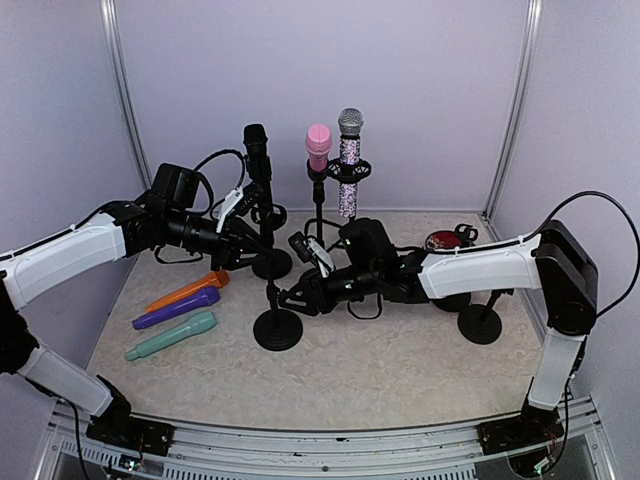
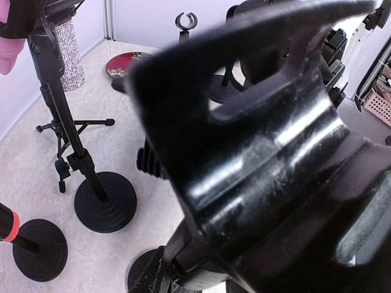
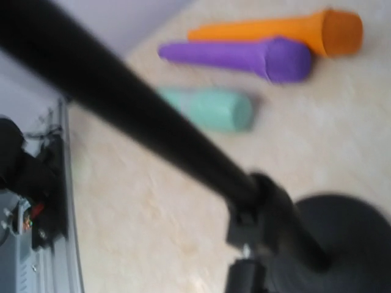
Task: Remove the microphone from the stand
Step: Unscrew the knob on the stand of the microphone stand, then adjust the microphone stand.
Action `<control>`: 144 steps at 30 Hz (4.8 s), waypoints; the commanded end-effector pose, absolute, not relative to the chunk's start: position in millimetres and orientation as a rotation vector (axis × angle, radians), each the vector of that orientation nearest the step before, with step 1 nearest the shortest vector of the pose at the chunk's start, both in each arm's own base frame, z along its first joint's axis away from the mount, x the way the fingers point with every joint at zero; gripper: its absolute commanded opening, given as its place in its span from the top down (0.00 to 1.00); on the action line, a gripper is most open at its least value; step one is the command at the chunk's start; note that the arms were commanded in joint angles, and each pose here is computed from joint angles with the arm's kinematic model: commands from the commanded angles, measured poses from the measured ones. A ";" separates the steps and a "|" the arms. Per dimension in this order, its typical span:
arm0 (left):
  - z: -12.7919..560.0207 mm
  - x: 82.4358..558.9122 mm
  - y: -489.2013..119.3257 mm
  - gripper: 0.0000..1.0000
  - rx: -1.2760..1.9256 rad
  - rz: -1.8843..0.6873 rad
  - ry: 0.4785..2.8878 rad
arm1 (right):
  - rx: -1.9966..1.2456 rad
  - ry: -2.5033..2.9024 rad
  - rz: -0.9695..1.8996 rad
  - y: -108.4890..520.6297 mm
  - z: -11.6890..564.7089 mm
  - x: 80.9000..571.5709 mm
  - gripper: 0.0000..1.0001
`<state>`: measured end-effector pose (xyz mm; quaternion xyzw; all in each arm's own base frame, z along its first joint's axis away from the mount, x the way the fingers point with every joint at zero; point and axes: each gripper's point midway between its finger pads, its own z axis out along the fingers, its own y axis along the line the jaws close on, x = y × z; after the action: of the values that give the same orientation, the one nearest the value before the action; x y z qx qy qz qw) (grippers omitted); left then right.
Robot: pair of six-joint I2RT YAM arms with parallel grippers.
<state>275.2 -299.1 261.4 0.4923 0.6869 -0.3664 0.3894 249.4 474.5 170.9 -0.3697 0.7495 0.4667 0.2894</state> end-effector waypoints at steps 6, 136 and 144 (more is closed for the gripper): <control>262.3 272.9 -298.4 0.71 1.252 -0.925 1.760 | -0.921 1.924 1.259 486.7 185.5 262.9 0.68; 239.1 272.9 -235.6 0.31 1.216 -0.840 1.832 | -1.291 1.834 0.194 475.6 188.0 244.3 0.98; 219.5 273.0 -232.3 0.32 1.233 -0.815 1.845 | -1.437 1.929 0.174 469.1 153.8 228.8 1.00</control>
<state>272.4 -231.6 227.0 0.4712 0.7302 -0.3260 0.3723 254.1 502.9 263.7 -0.4689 0.7036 0.1488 0.5128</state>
